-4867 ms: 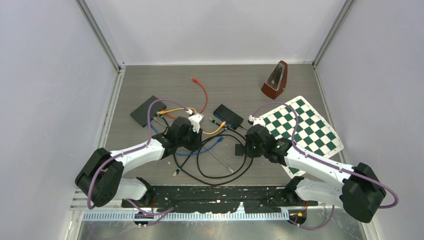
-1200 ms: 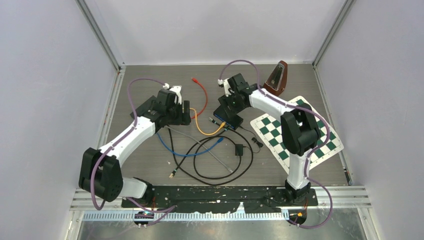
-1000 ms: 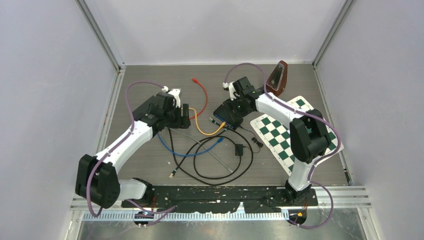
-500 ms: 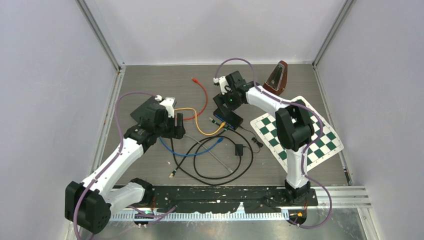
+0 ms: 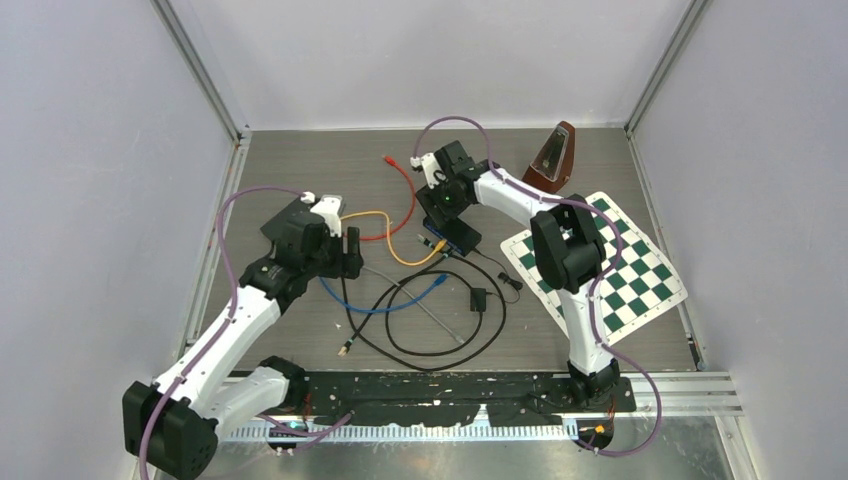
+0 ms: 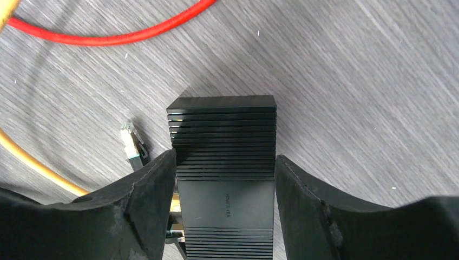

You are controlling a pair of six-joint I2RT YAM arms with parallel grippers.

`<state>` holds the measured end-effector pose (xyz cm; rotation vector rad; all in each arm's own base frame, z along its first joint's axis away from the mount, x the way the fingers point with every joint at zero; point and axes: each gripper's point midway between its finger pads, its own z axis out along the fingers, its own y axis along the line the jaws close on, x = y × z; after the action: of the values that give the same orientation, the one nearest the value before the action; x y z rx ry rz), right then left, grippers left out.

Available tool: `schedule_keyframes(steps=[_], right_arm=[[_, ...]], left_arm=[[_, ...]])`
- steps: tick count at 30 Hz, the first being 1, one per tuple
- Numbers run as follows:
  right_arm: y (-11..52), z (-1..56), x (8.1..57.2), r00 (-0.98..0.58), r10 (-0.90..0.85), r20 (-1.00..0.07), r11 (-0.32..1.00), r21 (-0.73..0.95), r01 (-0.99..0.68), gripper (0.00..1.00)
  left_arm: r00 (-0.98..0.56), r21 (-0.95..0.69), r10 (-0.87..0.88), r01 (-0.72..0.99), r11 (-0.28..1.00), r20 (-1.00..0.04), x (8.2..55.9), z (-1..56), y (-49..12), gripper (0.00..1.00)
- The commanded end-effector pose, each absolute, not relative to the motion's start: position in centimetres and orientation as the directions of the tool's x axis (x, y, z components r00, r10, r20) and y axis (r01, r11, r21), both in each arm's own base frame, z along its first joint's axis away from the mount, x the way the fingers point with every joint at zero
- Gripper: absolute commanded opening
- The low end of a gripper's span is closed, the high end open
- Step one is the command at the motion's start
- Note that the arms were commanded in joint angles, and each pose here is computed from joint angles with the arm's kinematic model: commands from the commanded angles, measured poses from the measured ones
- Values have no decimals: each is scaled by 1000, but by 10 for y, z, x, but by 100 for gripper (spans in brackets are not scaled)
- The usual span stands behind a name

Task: Insert the plug into the switch port
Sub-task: Adjust the switch port at the center of the board.

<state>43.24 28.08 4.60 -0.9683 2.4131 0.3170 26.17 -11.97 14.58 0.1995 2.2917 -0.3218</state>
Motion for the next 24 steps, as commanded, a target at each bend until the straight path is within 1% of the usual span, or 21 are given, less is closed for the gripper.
schedule_keyframes(steps=[1, 2, 5, 8, 12, 15, 16, 19, 21, 24], right_arm=[[279, 54, 455, -580, -590, -562, 729, -62, -682, 62], [280, 58, 458, -571, -590, -571, 727, -68, -683, 60], [282, 76, 478, -531, -573, -624, 738, -110, -666, 57], [281, 88, 496, -516, -553, -654, 753, -128, -646, 54], [274, 94, 513, -515, -529, -674, 773, -133, -620, 53], [270, 100, 521, -515, -516, -685, 782, -130, -610, 53], [270, 102, 521, -514, -515, -686, 781, -127, -612, 54], [274, 112, 518, -502, -513, -696, 768, -110, -631, 68], [275, 115, 511, -503, -520, -691, 755, -96, -649, 73], [281, 117, 495, -498, -530, -687, 729, -69, -681, 78]], left_arm=[[-640, -115, 48, 210, 971, -767, 263, 153, -106, 71], [-639, -111, 46, 204, 973, -768, 264, 153, -105, 71], [-640, -89, 41, 169, 981, -767, 266, 153, -98, 71], [-635, -58, -2, 68, 996, -773, 269, 157, -82, 72], [-598, -40, -42, -18, 999, -801, 272, 166, -67, 73], [-572, -26, -88, -117, 993, -815, 274, 168, -50, 75], [-567, -31, -112, -150, 988, -816, 274, 167, -46, 75], [-570, -47, -162, -210, 977, -806, 277, 164, -39, 77], [-575, -53, -181, -232, 971, -798, 279, 160, -37, 78], [-570, -55, -210, -278, 959, -794, 284, 158, -30, 80]])
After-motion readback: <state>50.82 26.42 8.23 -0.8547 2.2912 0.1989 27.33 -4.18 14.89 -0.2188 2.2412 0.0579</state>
